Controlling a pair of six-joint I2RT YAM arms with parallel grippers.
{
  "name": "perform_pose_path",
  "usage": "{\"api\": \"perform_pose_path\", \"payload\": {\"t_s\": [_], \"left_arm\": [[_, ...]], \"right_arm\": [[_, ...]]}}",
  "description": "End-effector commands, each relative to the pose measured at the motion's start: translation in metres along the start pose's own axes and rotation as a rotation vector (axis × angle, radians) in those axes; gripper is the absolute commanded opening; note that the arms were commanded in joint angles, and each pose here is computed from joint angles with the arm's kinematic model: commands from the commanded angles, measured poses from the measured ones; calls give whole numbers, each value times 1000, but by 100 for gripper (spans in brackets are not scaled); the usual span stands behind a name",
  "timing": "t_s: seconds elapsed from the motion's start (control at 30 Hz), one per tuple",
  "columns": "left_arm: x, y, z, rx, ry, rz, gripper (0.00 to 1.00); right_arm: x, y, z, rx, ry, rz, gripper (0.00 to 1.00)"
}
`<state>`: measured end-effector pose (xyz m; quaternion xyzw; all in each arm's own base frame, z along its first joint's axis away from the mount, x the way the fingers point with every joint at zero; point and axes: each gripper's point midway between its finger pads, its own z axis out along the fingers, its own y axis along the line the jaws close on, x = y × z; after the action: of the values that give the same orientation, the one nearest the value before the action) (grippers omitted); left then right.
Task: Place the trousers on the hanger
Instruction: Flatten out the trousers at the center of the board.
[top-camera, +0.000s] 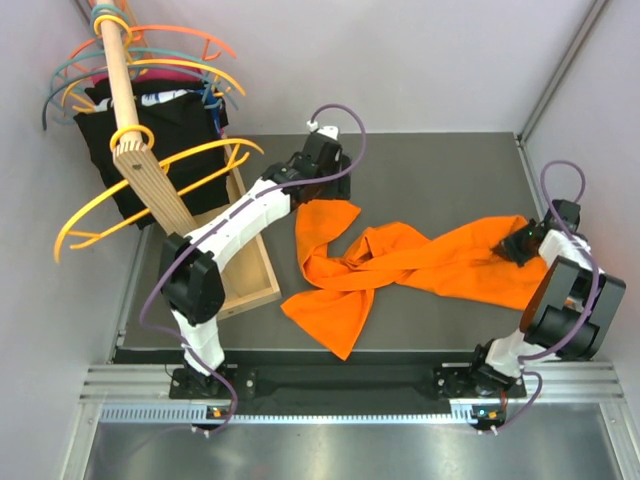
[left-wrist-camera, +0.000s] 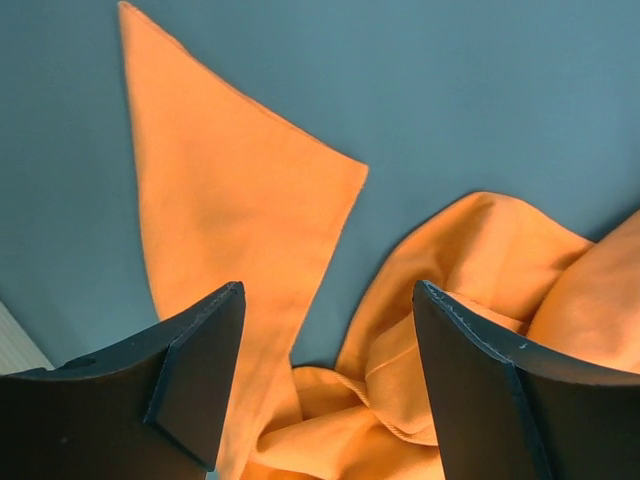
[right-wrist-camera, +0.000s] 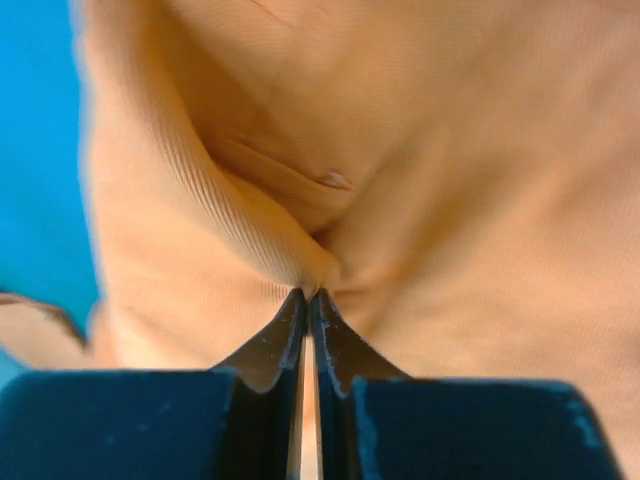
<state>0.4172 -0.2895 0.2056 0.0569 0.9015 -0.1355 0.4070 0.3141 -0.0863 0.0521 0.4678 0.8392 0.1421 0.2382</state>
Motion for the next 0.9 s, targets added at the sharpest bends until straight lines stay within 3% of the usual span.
{"api": "perform_pose_path", "payload": {"t_s": [0.0,0.13,0.33,0.67,0.77,0.87], "left_arm": [[-12,19,-16,-36,-39,-5,73],[-14,35,-16,-49,-35,-26,73],[-12,49,-19,-35,-23,-64,74],[-13,19,-42,158,-21,-71,84],[-23,12,-46,179,-12,-112,86],[-18,6,-40,173,80,-142,85]], "right_arm": [[-43,64,-23,-209,-93,-72,0],[-85,118,-93,-284,-216,-103,0],[-115,134,-191,-194,-390,-67,0],[-115,176,-244,-351,-370,-25,0],[-108,182,-279,-398,-430,-56,0],[-101,177,-320,-405,-522,-82,0]]}}
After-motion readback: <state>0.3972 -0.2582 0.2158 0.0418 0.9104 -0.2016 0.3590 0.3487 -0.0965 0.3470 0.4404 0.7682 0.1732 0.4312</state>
